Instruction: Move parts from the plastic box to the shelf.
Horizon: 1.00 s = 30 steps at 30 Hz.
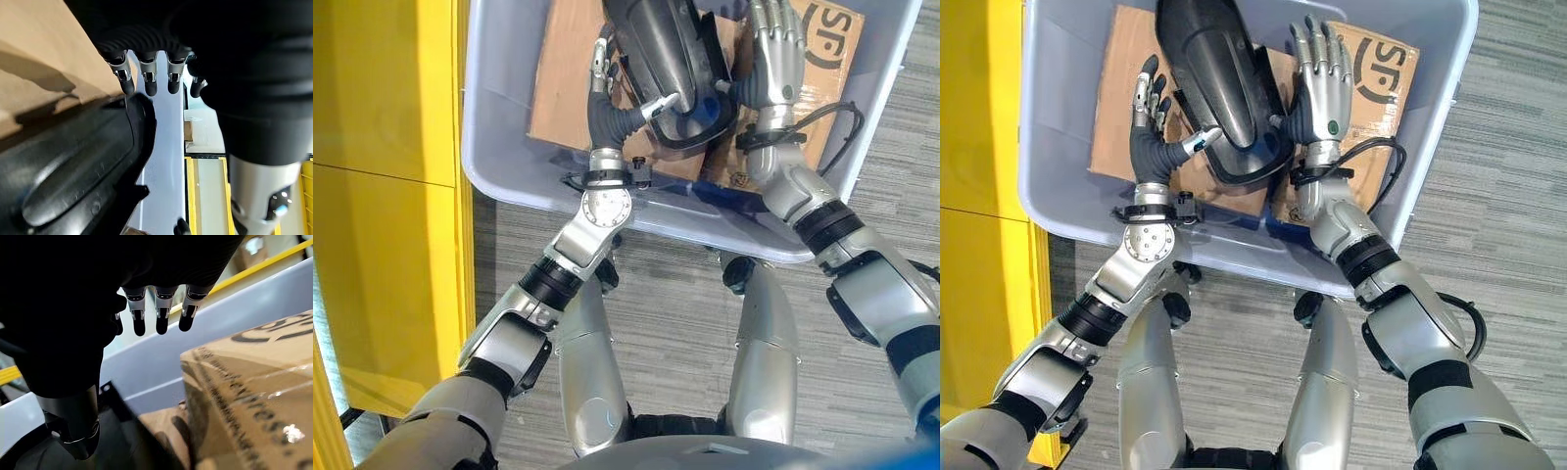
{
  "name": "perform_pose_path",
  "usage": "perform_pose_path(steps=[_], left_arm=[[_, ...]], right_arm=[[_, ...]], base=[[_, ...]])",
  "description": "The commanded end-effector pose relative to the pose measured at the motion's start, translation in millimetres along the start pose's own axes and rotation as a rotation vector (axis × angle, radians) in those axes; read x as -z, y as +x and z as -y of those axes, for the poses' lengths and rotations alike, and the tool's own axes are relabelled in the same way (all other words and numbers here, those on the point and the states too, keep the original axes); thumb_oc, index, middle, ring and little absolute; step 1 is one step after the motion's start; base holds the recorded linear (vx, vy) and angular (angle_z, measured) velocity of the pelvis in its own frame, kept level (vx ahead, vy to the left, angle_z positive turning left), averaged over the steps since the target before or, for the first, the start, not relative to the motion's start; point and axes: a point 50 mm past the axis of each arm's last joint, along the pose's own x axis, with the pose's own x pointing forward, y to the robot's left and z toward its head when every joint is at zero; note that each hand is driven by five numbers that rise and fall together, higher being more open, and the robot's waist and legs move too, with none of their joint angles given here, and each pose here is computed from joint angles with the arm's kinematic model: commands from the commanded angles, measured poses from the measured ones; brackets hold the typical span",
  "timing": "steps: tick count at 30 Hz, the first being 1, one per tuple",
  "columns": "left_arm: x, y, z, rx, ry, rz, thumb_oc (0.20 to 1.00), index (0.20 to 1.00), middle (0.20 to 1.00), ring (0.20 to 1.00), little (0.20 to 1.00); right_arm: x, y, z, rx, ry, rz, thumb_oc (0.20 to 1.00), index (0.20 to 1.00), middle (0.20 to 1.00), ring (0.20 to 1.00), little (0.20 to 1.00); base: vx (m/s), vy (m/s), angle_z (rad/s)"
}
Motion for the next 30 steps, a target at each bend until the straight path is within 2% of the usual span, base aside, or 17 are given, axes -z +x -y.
perform_pose_path(steps=[1, 5, 11, 12, 16, 22, 23, 27, 30], left_arm=[[-28.2, 0.4, 11.9, 0.036, -0.055, 0.155, 1.0, 1.0, 1.0, 1.0, 1.0], [-26.4, 3.2, 11.8, 0.035, -0.065, 0.124, 1.0, 1.0, 1.0, 1.0, 1.0], [-29.9, 6.5, 6.6, -0.069, -0.09, 0.144, 1.0, 1.0, 1.0, 1.0, 1.0], [-34.8, 6.7, 1.4, -0.143, -0.126, 0.195, 1.0, 1.0, 1.0, 1.0, 1.0], [-42.2, 5.8, -8.1, -0.224, -0.136, 0.248, 1.0, 1.0, 1.0, 1.0, 1.0], [-33.6, 5.0, -12.3, -0.223, -0.065, 0.208, 1.0, 1.0, 1.0, 1.0, 1.0], [-30.2, 3.8, -12.3, -0.207, -0.078, 0.202, 1.0, 1.0, 1.0, 1.0, 1.0], [-35.8, 1.5, -12.3, -0.18, -0.094, 0.247, 1.0, 1.0, 1.0, 1.0, 1.0], [-37.5, 0.9, -11.0, -0.164, -0.106, 0.242, 1.0, 1.0, 1.0, 1.0, 1.0]], right_arm=[[-18.8, 23.2, 17.5, 0.056, 0.026, 0.091, 1.0, 1.0, 1.0, 1.0, 1.0], [-23.1, 23.4, 12.4, -0.007, 0.059, 0.09, 1.0, 1.0, 1.0, 1.0, 1.0], [-28.1, 26.4, 20.1, 0.157, -0.054, 0.166, 1.0, 1.0, 1.0, 1.0, 1.0], [-31.4, 28.4, 24.4, 0.199, -0.075, 0.204, 1.0, 1.0, 1.0, 1.0, 1.0], [-39.0, 29.1, 26.2, 0.175, -0.037, 0.238, 1.0, 1.0, 1.0, 1.0, 1.0], [-32.1, 21.7, 15.2, 0.074, 0.07, 0.102, 1.0, 1.0, 1.0, 1.0, 1.0], [-23.5, 16.2, 9.4, 0.06, 0.145, -0.014, 1.0, 1.0, 1.0, 1.0, 1.0], [-13.9, 10.1, 7.3, 0.083, 0.215, -0.103, 1.0, 1.0, 1.0, 1.0, 1.0], [-5.1, 5.2, 0.6, 0.028, 0.276, -0.165, 1.0, 1.0, 1.0, 1.0, 1.0]], base=[[0.01, -0.047, 0.0], [0.02, -0.05, 0.03], [0.03, -0.044, 0.04], [0.02, -0.04, 0.02], [0.02, -0.021, 0.01], [0.01, -0.05, 0.04], [0.01, -0.022, 0.09], [0.01, -0.008, 0.06], [0.0, 0.0, 0.0]])
